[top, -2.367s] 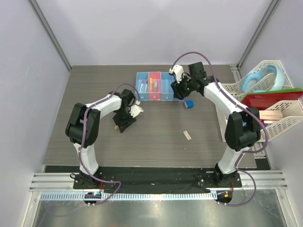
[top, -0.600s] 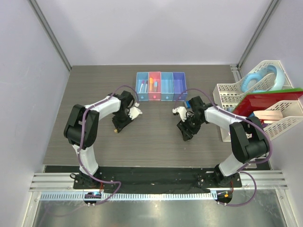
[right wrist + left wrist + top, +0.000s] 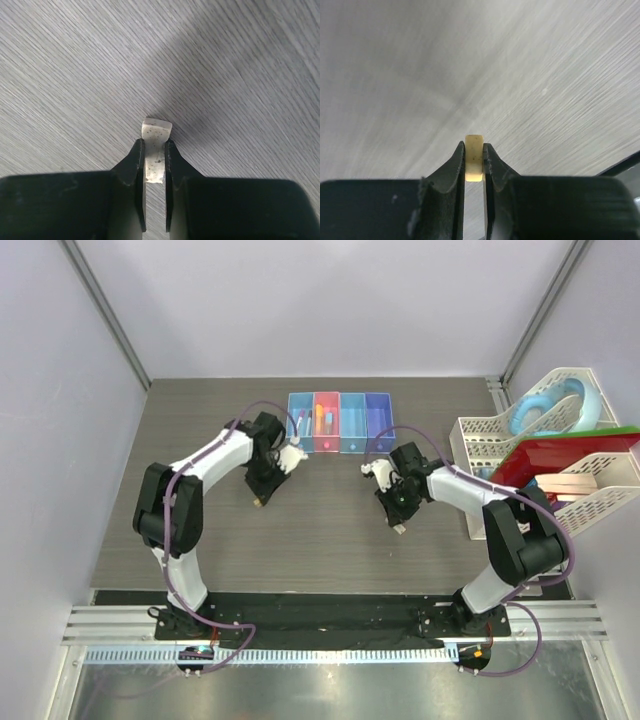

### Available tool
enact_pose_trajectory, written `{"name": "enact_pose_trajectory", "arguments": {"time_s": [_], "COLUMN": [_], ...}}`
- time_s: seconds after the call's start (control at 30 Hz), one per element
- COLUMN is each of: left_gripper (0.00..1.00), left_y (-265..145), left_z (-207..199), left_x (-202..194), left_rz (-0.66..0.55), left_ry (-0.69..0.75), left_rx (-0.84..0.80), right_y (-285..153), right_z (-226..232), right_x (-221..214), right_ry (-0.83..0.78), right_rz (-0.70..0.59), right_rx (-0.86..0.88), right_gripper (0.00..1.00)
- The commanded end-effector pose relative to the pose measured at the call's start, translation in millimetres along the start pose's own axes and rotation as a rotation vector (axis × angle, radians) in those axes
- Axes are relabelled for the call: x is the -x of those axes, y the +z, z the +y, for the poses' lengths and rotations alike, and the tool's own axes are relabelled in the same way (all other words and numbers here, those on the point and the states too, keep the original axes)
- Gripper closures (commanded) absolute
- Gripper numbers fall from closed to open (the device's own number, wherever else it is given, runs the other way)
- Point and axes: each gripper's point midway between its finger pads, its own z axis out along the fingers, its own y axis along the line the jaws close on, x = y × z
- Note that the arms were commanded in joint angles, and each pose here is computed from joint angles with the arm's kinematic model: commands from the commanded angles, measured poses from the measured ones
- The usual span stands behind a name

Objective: Sort the stationery into containers
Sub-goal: Pick up the stationery from the center of the board, then place the stationery in the storage box.

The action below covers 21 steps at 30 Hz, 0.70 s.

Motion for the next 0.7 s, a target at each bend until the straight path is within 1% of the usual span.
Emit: {"name": "enact_pose_trajectory", "arguments": {"time_s": [0.0,0.03,0.07,0.1,0.13,0.17,0.2,0.23,0.27,0.3,0.37,0.4,0.43,0.5,0.53,0.57,0.6,0.67], "left_gripper": [1.0,1.0,1.0,1.0,1.0,1.0,1.0,1.0,1.0,1.0,1.0,1.0,1.0,1.0,1.0,1.0,1.0,1.0], "left_y": [-68.3,-90.1,-99.2,-99.3,-119.9,-125.9,-117.7,-134.1,-137.9,-140.3,-143.1,-155.7,-135.8,-136.9,-127.7,-124.1,-125.6,-121.1], "left_z": [-1.8,0.3,1.1,3.0,9.0,11.7,15.3,21.8,28.5,33.9,41.3,45.5,51.0,57.3,61.5,63.5,70.7,77.4], "left_x": [77.3,106.0,121.8,136.9,166.4,179.8,193.7,213.8,231.0,250.5,276.5,291.2,300.1,318.6,324.3,328.9,337.1,343.4], "left_rz": [-0.291,-0.391,-0.443,-0.473,-0.581,-0.619,-0.627,-0.695,-0.744,-0.781,-0.844,-0.896,-0.882,-0.931,-0.936,-0.948,-0.988,-1.008], "left_ry": [-0.037,-0.033,-0.039,-0.093,-0.081,-0.094,-0.134,-0.133,-0.132,-0.154,-0.161,-0.162,-0.203,-0.205,-0.23,-0.239,-0.248,-0.286], "left_rx": [-0.021,-0.029,-0.041,-0.064,-0.059,-0.062,-0.078,-0.061,-0.05,-0.052,-0.05,-0.043,-0.064,-0.044,-0.045,-0.04,-0.013,-0.004], "right_y": [-27.1,-32.7,-43.6,-44.5,-46.2,-56.0,-51.0,-51.2,-61.9,-61.9,-63.5,-64.4,-63.3,-66.5,-61.6,-59.8,-56.5,-49.7], "right_z": [-25.6,-26.1,-28.1,-30.1,-31.8,-36.0,-39.8,-43.5,-49.0,-55.0,-70.1,-78.4,-88.5,-106.2,-117.7,-123.2,-130.1,-144.7], "right_x": [52.5,63.9,85.4,95.9,105.0,126.1,135.4,144.2,165.1,174.5,201.3,209.7,225.7,240.9,253.0,258.4,261.8,272.0], "right_ry": [-0.019,-0.017,-0.022,-0.007,0.001,-0.004,0.011,0.013,0.006,0.01,0.013,0.024,0.039,0.059,0.069,0.071,0.076,0.088], "right_rz": [-0.136,-0.167,-0.22,-0.241,-0.258,-0.305,-0.315,-0.328,-0.372,-0.383,-0.423,-0.44,-0.465,-0.498,-0.509,-0.517,-0.519,-0.537], "right_rx": [-0.12,-0.119,-0.12,-0.12,-0.119,-0.128,-0.127,-0.133,-0.149,-0.162,-0.192,-0.204,-0.211,-0.226,-0.234,-0.237,-0.241,-0.245], "right_gripper": [0.99,0.99,0.99,0.99,0.99,0.99,0.99,0.99,0.99,0.99,0.99,0.99,0.99,0.99,0.99,0.99,0.99,0.99]}}
